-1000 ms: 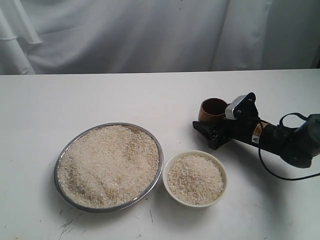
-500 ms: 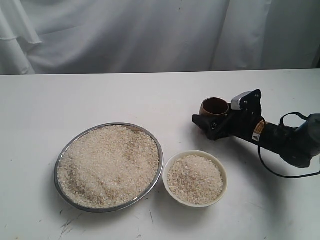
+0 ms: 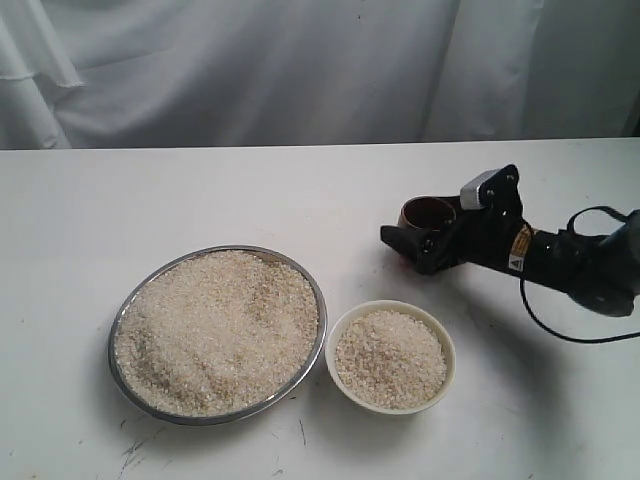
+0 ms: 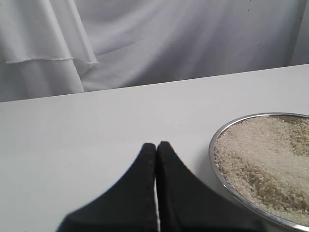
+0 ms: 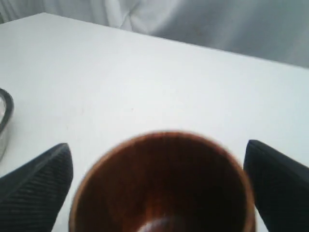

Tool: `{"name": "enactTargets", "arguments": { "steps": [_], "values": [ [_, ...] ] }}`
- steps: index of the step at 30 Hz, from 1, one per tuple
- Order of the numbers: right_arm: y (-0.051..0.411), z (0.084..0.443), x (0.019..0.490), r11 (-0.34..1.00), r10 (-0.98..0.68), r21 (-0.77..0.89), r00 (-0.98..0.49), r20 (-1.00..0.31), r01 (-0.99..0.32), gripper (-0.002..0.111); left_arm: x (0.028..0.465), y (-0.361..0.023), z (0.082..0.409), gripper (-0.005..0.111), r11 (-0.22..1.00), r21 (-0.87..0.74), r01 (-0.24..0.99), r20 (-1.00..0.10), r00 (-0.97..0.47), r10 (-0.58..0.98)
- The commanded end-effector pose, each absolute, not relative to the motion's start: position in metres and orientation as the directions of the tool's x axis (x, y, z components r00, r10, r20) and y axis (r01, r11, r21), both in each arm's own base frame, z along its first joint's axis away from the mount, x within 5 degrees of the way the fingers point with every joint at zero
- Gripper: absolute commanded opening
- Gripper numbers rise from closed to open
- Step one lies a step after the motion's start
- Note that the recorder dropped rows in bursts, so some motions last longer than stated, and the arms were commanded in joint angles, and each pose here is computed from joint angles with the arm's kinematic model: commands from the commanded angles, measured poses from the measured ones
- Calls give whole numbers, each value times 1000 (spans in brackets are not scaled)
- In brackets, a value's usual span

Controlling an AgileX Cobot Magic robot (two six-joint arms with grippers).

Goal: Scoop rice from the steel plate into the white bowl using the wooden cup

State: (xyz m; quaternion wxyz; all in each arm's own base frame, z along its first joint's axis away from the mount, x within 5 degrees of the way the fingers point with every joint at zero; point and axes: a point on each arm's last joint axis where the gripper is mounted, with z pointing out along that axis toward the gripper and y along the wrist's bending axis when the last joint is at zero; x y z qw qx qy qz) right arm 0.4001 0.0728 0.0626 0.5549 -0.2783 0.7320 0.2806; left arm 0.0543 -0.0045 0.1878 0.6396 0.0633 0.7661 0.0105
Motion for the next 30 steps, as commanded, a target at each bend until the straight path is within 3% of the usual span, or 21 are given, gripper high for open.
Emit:
{"name": "enactTargets", "arguments": {
  "steps": [1, 6, 9, 13, 15, 17, 23, 30],
  "values": [
    [62, 99, 405, 689, -115, 42, -165, -980, -724, 87, 55, -5, 189, 0, 992, 94, 88, -980, -169, 108],
    [59, 145, 402, 677, -113, 15, -124, -986, -736, 86, 55, -5, 189, 0, 992, 94, 88, -980, -169, 108],
    [59, 181, 399, 689, -64, 43, -120, -991, -724, 76, 55, -5, 189, 0, 992, 94, 88, -980, -169, 108],
    [55, 227, 389, 733, 61, 220, -260, -964, -643, 44, 55, -5, 189, 0, 992, 92, 88, -980, -169, 106],
    [52, 249, 381, 764, 116, 296, -329, -937, -574, 21, 55, -5, 189, 0, 992, 92, 88, -980, -169, 106],
    [49, 267, 372, 796, 87, 269, -337, -937, -543, 2, 55, -5, 189, 0, 992, 92, 88, -980, -169, 106],
    [49, 315, 346, 859, 113, 253, -317, -942, -446, 0, 55, -5, 189, 0, 992, 92, 88, -980, -169, 106],
    [54, 329, 301, 940, 106, 196, -307, -946, -279, 0, 55, -5, 189, 0, 992, 95, 89, -980, -168, 109]
  ]
}}
